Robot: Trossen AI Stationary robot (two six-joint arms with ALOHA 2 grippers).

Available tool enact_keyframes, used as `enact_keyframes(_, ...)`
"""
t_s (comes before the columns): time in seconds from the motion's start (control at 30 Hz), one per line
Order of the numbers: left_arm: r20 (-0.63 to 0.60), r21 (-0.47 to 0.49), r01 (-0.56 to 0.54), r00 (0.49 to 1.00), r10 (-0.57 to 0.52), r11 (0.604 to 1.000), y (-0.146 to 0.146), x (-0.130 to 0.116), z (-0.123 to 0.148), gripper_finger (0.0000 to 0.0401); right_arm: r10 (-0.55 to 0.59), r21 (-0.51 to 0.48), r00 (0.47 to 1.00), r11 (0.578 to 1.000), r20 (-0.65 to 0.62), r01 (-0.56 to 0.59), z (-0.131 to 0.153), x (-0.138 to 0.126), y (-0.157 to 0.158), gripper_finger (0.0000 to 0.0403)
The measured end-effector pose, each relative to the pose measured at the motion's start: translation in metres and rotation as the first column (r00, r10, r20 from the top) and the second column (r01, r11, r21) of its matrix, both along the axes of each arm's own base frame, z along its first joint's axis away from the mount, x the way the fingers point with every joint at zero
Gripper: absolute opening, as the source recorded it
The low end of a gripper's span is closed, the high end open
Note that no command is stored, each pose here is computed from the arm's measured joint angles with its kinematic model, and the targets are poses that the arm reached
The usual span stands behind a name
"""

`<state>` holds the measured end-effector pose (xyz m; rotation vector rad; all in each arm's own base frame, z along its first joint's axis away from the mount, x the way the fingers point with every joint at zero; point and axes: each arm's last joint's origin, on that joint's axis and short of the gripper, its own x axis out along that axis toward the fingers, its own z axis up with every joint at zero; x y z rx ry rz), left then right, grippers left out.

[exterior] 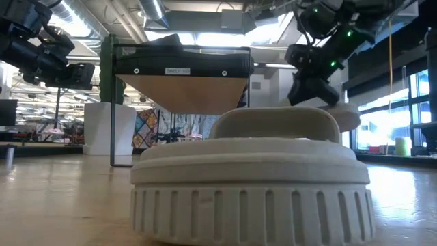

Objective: Pick and place slides into the shelf
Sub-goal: Put the right white slide under the shelf

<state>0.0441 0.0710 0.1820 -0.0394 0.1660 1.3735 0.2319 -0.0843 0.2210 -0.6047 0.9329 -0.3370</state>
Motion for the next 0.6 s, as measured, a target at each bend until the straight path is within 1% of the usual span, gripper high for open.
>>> enact_keyframes(0.13,0.000,0.000,0.000,1.000,0.000,1.000,0.000,0.000,0.000,0.0147,0.038,-0.079,0.998,0.996,0.054,-0.033,-0.010,-0.004,-0.014,0.0012)
enact_keyframes(0.27,-0.001,0.000,0.000,1.000,0.000,1.000,0.000,0.000,0.000,0.0147,0.089,-0.069,0.991,0.994,0.099,-0.082,-0.022,-0.009,-0.017,0.0012)
enact_keyframes(0.37,-0.001,0.000,0.000,1.000,0.000,1.000,0.000,0.000,0.000,0.0147,0.120,-0.087,0.982,0.990,0.143,-0.108,-0.025,-0.007,-0.017,0.0012)
enact_keyframes(0.47,-0.001,0.000,0.000,1.000,0.000,1.000,0.000,0.000,0.000,0.0147,0.203,-0.101,0.963,0.977,0.177,-0.187,-0.024,-0.002,-0.017,0.0012)
enact_keyframes(0.53,-0.001,0.000,0.001,1.000,-0.001,1.000,0.000,0.000,0.000,0.0147,0.267,-0.087,0.946,0.963,0.182,-0.255,-0.023,0.002,-0.017,0.0012)
enact_keyframes(0.6,-0.001,0.000,0.001,1.000,-0.001,1.000,0.000,0.000,0.000,0.0147,0.304,-0.071,0.933,0.952,0.191,-0.296,-0.024,0.007,-0.016,0.0012)
